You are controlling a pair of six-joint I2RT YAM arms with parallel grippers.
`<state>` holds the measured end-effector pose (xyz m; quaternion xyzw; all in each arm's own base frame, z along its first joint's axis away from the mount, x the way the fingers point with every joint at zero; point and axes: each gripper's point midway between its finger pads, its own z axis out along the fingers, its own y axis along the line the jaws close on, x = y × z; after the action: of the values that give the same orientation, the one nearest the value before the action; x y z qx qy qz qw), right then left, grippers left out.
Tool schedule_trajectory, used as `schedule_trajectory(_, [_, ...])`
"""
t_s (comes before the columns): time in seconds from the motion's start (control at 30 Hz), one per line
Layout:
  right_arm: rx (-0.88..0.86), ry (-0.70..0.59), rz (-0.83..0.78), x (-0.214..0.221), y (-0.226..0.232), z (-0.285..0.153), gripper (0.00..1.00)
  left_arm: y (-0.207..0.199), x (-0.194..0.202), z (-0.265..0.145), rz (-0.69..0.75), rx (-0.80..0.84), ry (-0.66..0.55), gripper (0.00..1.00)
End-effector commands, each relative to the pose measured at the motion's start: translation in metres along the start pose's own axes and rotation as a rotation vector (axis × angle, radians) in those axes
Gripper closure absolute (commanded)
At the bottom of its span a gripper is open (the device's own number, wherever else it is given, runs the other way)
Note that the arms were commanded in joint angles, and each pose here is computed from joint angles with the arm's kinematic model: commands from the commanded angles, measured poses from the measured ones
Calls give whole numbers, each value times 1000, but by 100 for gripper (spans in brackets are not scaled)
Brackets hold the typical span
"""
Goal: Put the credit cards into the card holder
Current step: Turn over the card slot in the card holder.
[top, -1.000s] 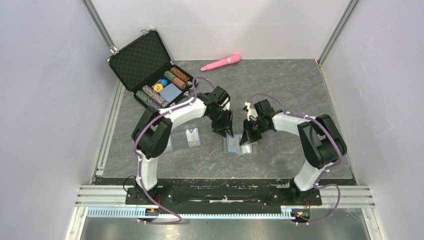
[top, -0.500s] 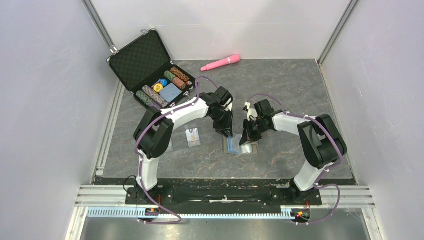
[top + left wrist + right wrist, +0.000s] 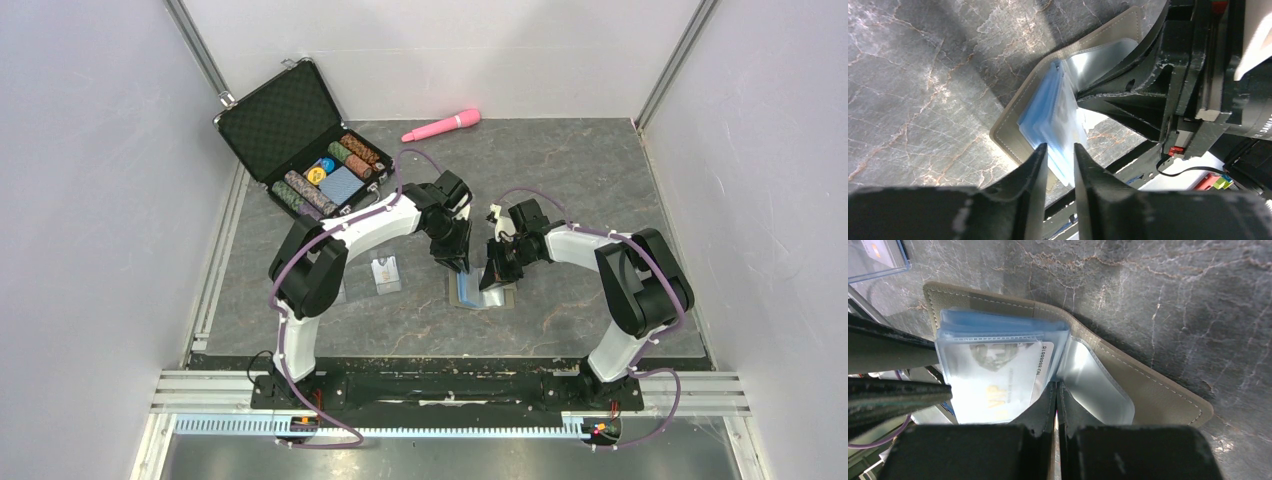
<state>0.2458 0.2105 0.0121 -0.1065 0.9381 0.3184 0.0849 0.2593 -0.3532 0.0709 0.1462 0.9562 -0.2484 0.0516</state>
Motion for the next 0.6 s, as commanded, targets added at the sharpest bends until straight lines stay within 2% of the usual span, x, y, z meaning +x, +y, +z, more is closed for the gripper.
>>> schedule_trajectory(0.0, [53,38,-6,16,-13,7,100,-7,-7,-3,77,-2,-15,65])
schedule_trajectory(0.17, [53,38,-6,16,-13,7,100,-9,-6,-4,112,-35,-15,63])
schedule_trajectory(0.4, [51,35,-7,15,-13,7,100,-14,-1,4,145,-39,13,78])
schedule_trajectory(0.57, [43,30,-15,14,-10,6,100,-20,1,10,149,-13,32,78])
